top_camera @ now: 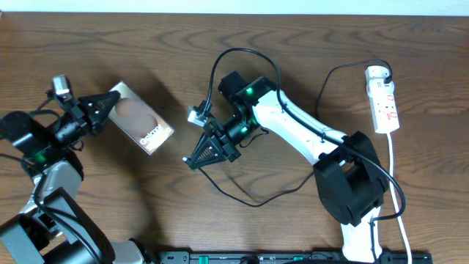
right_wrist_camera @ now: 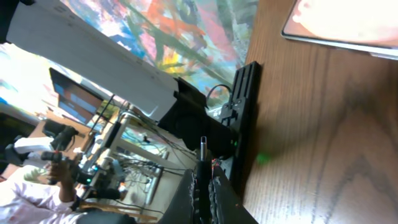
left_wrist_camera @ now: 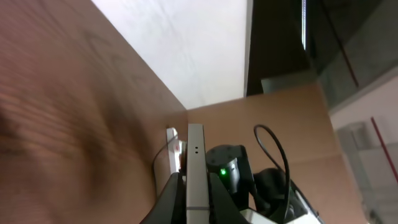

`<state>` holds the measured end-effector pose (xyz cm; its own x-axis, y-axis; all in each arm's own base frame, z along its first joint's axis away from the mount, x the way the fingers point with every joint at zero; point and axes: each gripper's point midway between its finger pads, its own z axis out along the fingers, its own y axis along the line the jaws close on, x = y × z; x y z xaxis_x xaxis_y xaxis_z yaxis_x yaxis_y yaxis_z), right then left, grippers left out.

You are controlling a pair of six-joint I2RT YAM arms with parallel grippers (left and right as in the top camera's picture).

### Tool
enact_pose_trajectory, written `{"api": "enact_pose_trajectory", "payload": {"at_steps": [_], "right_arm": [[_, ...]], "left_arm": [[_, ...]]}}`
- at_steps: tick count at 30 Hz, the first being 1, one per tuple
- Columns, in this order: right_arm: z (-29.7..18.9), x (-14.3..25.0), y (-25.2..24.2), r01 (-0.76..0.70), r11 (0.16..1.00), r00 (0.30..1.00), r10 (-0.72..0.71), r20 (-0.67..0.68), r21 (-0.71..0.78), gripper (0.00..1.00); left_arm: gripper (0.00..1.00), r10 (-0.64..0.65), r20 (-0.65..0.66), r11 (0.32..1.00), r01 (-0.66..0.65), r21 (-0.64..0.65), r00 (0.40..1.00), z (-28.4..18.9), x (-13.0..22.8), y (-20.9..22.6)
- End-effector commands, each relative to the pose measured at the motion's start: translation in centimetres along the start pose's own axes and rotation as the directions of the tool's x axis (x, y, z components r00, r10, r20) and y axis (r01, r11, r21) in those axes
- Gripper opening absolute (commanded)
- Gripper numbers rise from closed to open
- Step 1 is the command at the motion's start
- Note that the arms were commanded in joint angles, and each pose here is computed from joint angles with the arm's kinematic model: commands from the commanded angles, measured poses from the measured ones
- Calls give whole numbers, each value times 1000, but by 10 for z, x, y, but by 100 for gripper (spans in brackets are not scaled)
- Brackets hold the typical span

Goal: Plug charger to phone and switch on socket

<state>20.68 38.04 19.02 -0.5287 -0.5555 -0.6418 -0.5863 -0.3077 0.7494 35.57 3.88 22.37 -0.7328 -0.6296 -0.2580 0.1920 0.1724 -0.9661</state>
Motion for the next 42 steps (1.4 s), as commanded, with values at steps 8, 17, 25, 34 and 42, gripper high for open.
{"api": "enact_pose_trajectory", "payload": {"at_steps": [8, 17, 25, 34, 42], "right_arm": [[-10, -16, 6, -143, 988, 987, 147, 71, -61, 1], [-8, -23, 1, -141, 988, 987, 145, 72, -60, 1], [-6, -26, 0, -129, 990, 988, 133, 72, -60, 1], [-5, -30, -2, -141, 988, 987, 145, 73, -61, 1], [-6, -30, -2, -136, 989, 987, 141, 74, -60, 1]], "left_arm": [[7, 114, -43, 992, -112, 53, 993, 12, 4, -42], [7, 11, -34, 999, -9, 53, 999, 12, 2, -45], [7, -16, -41, 998, 18, 55, 999, 14, 3, -46], [7, 28, -73, 996, -22, 88, 997, 36, 14, -56], [7, 21, -76, 996, -14, 89, 997, 37, 15, -57]]}}
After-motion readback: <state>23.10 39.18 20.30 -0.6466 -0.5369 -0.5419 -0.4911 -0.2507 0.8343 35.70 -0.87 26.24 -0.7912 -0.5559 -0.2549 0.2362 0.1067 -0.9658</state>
